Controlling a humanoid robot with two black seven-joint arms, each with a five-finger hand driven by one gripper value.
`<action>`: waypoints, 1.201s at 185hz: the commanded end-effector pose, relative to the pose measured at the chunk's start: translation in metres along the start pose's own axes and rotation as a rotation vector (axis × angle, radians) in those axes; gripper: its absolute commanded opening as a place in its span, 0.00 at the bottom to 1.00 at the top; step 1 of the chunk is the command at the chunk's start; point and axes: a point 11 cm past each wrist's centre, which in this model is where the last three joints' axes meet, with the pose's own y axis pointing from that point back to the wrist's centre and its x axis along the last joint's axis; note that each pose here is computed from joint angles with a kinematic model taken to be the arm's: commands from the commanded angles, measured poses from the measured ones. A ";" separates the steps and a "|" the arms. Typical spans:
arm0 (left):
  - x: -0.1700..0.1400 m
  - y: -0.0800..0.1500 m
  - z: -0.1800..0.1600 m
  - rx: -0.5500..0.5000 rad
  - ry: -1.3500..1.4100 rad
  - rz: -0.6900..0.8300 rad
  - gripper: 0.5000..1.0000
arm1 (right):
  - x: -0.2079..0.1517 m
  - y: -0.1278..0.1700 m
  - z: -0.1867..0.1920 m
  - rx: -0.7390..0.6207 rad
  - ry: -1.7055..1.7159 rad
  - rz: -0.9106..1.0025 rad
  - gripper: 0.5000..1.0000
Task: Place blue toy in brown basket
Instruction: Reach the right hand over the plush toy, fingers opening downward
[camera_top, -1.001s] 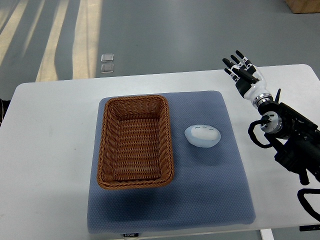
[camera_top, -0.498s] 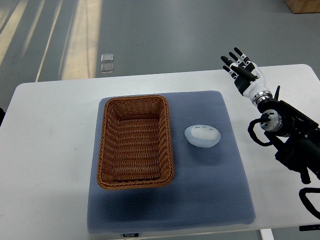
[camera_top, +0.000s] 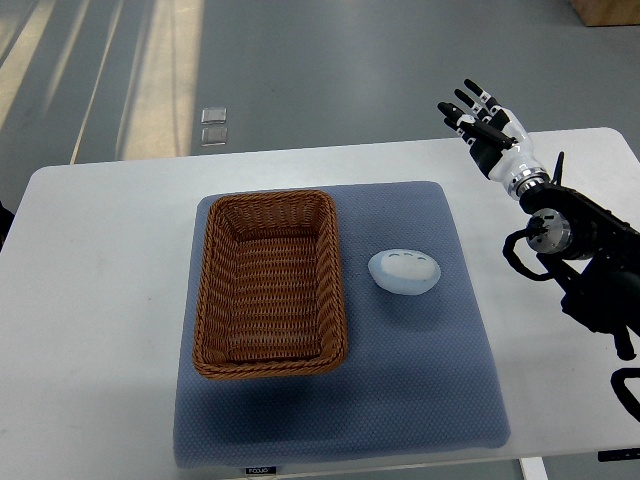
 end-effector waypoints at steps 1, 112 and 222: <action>0.000 0.000 0.000 0.000 0.000 0.000 1.00 | -0.020 -0.012 -0.024 -0.002 0.241 -0.120 0.82; 0.000 0.000 0.000 0.000 0.000 0.000 1.00 | -0.126 0.007 -0.048 -0.201 1.268 -0.860 0.82; 0.000 0.000 0.000 0.000 0.000 0.000 1.00 | -0.072 0.057 -0.016 -0.481 1.511 -1.023 0.82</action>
